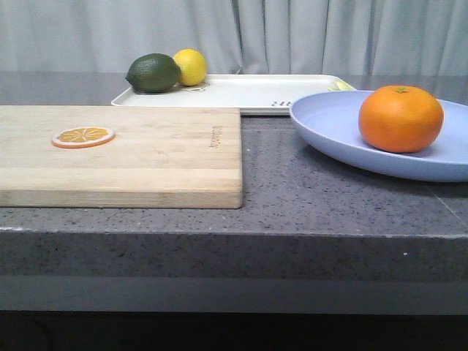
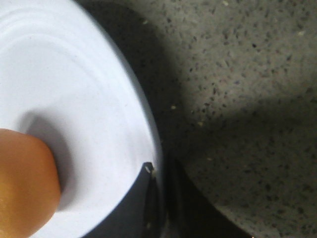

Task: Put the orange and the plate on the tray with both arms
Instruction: 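Lift the plate with the orange using the right gripper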

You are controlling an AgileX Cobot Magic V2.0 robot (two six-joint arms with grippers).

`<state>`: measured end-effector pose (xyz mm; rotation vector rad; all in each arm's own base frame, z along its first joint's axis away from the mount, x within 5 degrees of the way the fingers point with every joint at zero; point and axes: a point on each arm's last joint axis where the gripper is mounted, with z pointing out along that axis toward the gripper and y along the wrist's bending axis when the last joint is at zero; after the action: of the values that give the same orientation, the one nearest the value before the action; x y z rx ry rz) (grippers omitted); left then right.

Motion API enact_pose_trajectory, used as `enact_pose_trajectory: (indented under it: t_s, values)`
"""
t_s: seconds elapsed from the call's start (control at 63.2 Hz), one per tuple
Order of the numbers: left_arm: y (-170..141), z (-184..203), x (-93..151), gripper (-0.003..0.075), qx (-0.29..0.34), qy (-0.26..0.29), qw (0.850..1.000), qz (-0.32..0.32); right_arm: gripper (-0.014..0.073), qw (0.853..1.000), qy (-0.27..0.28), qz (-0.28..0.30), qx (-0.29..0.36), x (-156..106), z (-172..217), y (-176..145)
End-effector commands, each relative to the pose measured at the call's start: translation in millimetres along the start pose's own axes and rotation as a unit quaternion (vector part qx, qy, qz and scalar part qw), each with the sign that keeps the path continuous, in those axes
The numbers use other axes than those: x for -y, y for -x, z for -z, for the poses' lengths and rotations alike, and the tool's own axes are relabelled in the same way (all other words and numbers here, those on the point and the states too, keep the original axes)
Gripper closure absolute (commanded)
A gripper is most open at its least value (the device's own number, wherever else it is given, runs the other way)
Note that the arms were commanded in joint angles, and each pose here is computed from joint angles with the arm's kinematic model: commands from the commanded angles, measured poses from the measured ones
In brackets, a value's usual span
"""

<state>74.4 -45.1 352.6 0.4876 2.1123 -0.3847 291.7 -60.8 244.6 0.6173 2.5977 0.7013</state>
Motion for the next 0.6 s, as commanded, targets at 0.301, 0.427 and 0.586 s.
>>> enact_pose_trajectory:
  t_s: [0.301, 0.427, 0.586]
  values:
    - [12, 4, 1, 0.0113, 0.048, -0.004, 0.999, 0.005, 0.0703, 0.997, 0.082, -0.010, 0.012, -32, 18, 5]
    - [12, 4, 1, 0.0113, 0.048, -0.004, 0.999, 0.005, 0.0703, 0.996, 0.088, -0.018, 0.026, -50, 22, 11]
    - [12, 4, 1, 0.0113, 0.048, -0.004, 0.999, 0.005, 0.0703, 0.996, 0.079, -0.008, 0.052, -81, 26, 24]
